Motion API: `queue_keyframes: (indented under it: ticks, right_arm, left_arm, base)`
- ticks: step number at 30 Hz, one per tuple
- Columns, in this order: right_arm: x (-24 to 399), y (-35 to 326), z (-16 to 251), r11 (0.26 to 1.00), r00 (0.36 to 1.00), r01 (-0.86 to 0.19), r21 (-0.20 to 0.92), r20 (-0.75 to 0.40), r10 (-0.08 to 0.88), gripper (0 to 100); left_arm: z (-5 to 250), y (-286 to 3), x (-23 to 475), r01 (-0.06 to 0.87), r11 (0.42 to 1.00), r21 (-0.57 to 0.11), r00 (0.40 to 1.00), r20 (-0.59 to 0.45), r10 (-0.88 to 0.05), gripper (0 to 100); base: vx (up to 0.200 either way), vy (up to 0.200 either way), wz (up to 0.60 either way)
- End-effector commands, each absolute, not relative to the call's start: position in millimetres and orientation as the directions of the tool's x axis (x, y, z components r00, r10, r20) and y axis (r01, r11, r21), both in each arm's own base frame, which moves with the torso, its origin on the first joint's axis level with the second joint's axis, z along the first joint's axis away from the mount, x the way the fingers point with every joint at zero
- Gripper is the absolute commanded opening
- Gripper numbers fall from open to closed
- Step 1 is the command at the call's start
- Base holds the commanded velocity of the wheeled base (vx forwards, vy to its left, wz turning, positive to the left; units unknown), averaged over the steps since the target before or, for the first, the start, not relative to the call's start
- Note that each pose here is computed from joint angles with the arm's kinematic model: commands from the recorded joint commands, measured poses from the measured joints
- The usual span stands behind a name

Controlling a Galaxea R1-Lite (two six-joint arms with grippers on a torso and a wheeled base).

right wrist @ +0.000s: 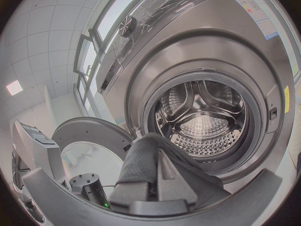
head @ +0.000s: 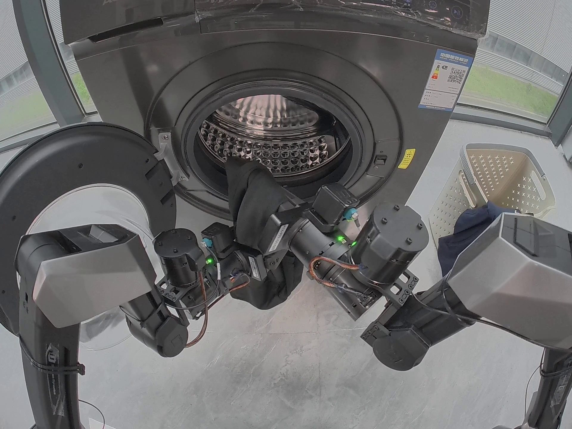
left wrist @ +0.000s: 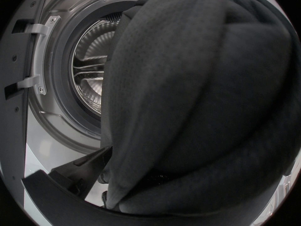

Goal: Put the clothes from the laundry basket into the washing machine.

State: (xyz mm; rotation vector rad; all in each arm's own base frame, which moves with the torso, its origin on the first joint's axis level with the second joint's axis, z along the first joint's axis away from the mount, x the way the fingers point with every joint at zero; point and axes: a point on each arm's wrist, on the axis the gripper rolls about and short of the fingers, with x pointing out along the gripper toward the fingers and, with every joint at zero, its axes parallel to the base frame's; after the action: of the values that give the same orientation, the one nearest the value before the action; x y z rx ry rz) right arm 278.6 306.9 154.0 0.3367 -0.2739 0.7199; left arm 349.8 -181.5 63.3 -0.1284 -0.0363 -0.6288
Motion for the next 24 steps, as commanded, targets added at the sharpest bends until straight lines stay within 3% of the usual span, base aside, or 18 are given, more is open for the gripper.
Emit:
queue_keyframes:
  ticks: [1, 5, 6, 11, 15, 24]
  right_arm:
    - [278, 307, 155, 0.702, 0.720, -0.682, 0.205, 0.358, 0.595, 0]
    - [277, 307, 155, 0.700, 0.718, -0.684, 0.205, 0.359, 0.596, 0]
    - [277, 307, 155, 0.699, 0.717, -0.685, 0.205, 0.359, 0.597, 0]
    - [277, 305, 153, 0.702, 0.721, -0.681, 0.206, 0.351, 0.597, 0]
    - [280, 294, 156, 0.719, 0.737, -0.663, 0.206, 0.346, 0.580, 0]
    - [305, 254, 137, 0.798, 0.819, -0.564, 0.212, 0.263, 0.509, 0]
  left_arm:
    - [62, -181, 358, 0.575, 0.811, -0.110, 0.818, 0.091, -0.568, 100]
    - [61, -180, 361, 0.570, 0.814, -0.112, 0.822, 0.091, -0.563, 100]
    - [61, -180, 361, 0.570, 0.814, -0.112, 0.822, 0.091, -0.563, 0]
    - [65, -180, 363, 0.568, 0.814, -0.123, 0.823, 0.106, -0.558, 0]
    - [79, -168, 371, 0.505, 0.850, -0.152, 0.861, 0.155, -0.484, 0]
    - [119, -153, 359, 0.502, 0.848, -0.173, 0.857, 0.235, -0.459, 0]
  base:
    - [0.000, 0.000, 0.00]
    - [0.000, 0.000, 0.00]
    - [0.000, 0.000, 0.00]
    - [0.000, 0.000, 0.00]
    - [0.000, 0.000, 0.00]
    - [0.000, 0.000, 0.00]
